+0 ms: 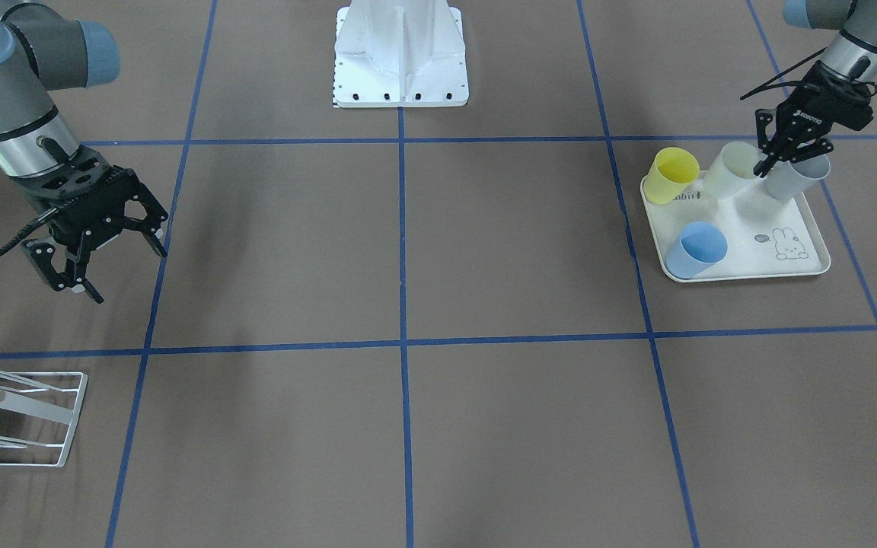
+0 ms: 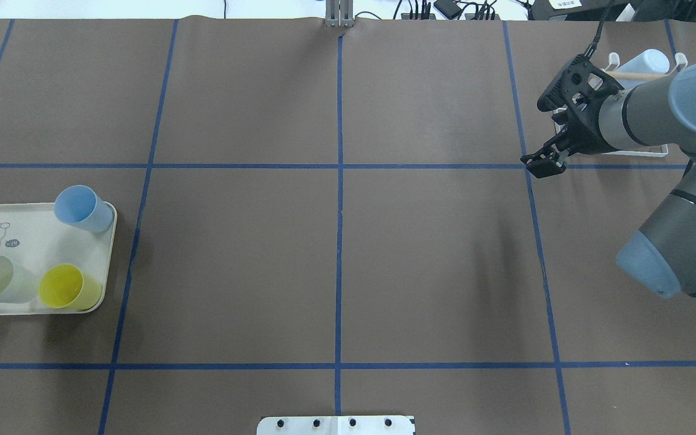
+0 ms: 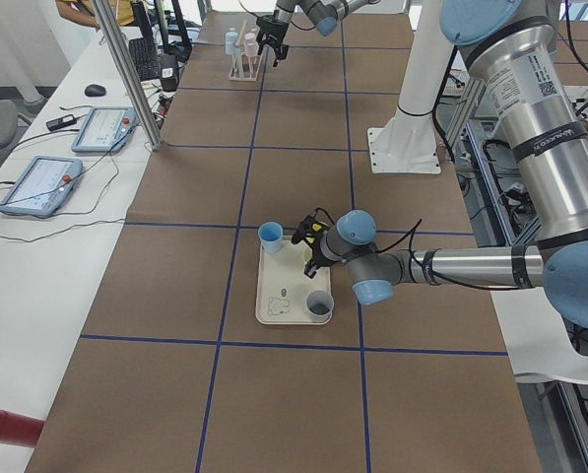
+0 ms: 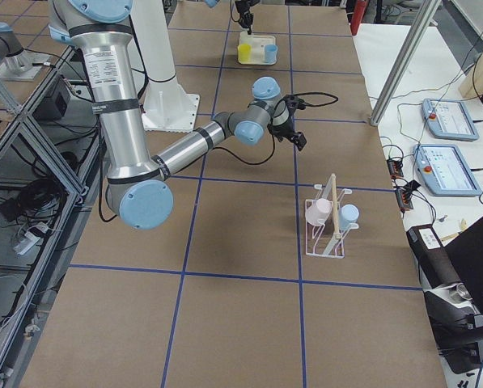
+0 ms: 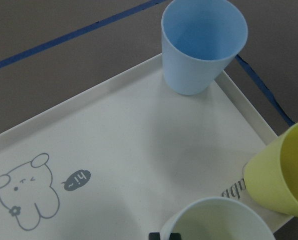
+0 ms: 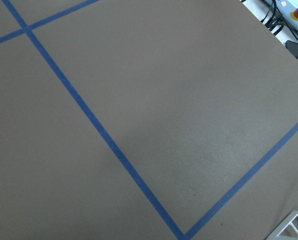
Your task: Transfer IKEA cup to right arm and place on rack
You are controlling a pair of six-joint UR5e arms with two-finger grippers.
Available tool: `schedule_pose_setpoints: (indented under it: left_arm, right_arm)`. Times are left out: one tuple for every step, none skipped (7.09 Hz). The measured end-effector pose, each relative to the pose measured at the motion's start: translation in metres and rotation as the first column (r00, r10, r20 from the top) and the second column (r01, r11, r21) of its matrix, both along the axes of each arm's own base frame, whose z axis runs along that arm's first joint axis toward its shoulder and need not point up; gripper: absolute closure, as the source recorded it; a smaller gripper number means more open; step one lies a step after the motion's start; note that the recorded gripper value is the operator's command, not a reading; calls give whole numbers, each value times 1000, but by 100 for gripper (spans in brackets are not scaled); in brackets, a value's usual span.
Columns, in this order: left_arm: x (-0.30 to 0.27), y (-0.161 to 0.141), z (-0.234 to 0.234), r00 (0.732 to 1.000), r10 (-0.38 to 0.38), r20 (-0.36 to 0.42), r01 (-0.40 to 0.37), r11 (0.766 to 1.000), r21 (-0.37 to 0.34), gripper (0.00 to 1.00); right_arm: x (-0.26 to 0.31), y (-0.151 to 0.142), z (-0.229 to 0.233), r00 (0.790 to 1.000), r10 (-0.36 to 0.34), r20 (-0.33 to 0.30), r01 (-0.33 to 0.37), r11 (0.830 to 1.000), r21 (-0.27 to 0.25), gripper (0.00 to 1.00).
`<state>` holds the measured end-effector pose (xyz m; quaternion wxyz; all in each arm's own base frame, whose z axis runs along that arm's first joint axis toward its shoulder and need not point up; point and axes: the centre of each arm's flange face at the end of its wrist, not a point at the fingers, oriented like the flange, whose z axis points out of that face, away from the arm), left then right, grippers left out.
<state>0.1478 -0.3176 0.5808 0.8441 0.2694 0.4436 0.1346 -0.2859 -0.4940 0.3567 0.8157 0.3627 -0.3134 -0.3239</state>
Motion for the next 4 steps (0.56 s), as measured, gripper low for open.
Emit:
schedule_pose_setpoints:
  left_arm:
    - [-22, -14, -18, 999, -37, -29, 37, 999, -15, 100]
    - [-35, -27, -50, 997, -59, -55, 58, 998, -22, 100]
    - [-37, -33, -88, 994, -53, -98, 49, 998, -42, 100]
    - [-33, -38, -127, 983, -47, -175, 31, 995, -94, 100]
  right_arm:
    - [-6, 4, -3, 1000, -12, 14, 12, 1000, 14, 1]
    - [-15, 10, -7, 999, -25, 39, 24, 999, 29, 1]
    - [-26, 18, -14, 996, -34, 82, 30, 999, 39, 1]
    - [-39, 29, -23, 989, -43, 139, 37, 998, 46, 1]
